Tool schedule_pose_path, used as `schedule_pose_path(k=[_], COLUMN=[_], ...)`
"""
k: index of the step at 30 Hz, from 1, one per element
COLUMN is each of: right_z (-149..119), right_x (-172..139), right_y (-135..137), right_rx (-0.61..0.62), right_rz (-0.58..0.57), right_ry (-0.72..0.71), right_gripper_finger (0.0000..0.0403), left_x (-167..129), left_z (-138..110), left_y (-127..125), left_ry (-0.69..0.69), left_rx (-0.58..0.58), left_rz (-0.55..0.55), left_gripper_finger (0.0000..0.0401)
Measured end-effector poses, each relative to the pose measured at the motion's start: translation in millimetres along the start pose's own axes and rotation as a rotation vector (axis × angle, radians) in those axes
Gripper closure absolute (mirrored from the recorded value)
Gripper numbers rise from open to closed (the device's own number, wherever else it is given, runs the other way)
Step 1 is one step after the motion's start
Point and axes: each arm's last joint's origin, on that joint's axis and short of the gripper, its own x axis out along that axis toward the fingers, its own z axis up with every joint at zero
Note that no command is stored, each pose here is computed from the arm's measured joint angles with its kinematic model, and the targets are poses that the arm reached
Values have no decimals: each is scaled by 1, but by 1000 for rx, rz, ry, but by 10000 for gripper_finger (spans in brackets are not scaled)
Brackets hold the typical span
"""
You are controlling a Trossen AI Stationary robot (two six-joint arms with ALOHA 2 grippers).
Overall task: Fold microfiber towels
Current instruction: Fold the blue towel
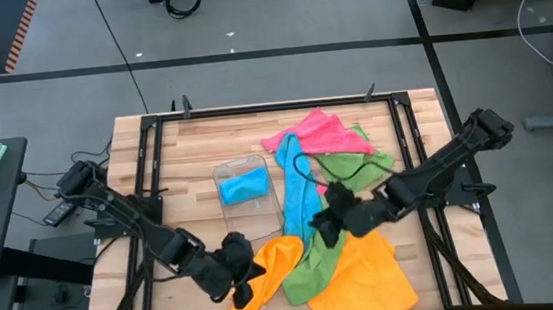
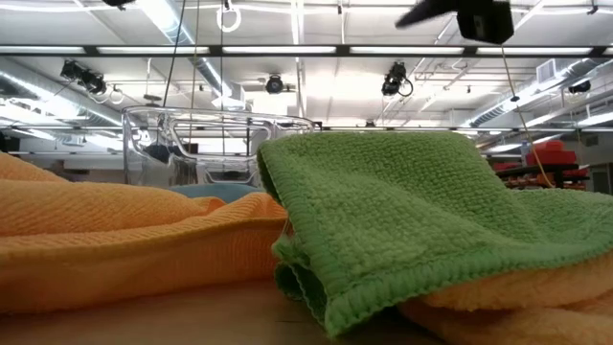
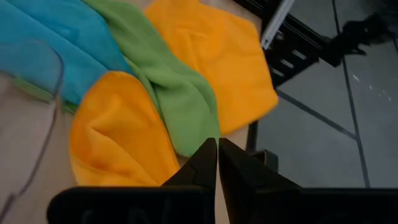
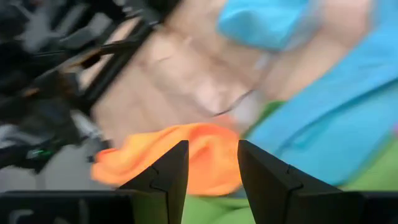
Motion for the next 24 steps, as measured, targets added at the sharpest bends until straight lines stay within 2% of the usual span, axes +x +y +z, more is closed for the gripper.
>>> schedule_pose_path(k=[7, 17, 24], right_z=[48, 120, 146], right_x=[-14, 2, 31], right_y=[-38, -102, -145], right_rx=[-56, -102, -127], right_rz=[-151, -121, -140], right_ry=[7, 192, 285], right_gripper_finger=[256, 256, 256], left_x=[10, 25, 31], left_z=[19, 58, 83], left_y=[16, 53, 82], left_ry=[-38, -115, -159], left_rx=[-46, -138, -207], left_rz=[54, 165, 234], left_gripper_finger=[371, 381, 377])
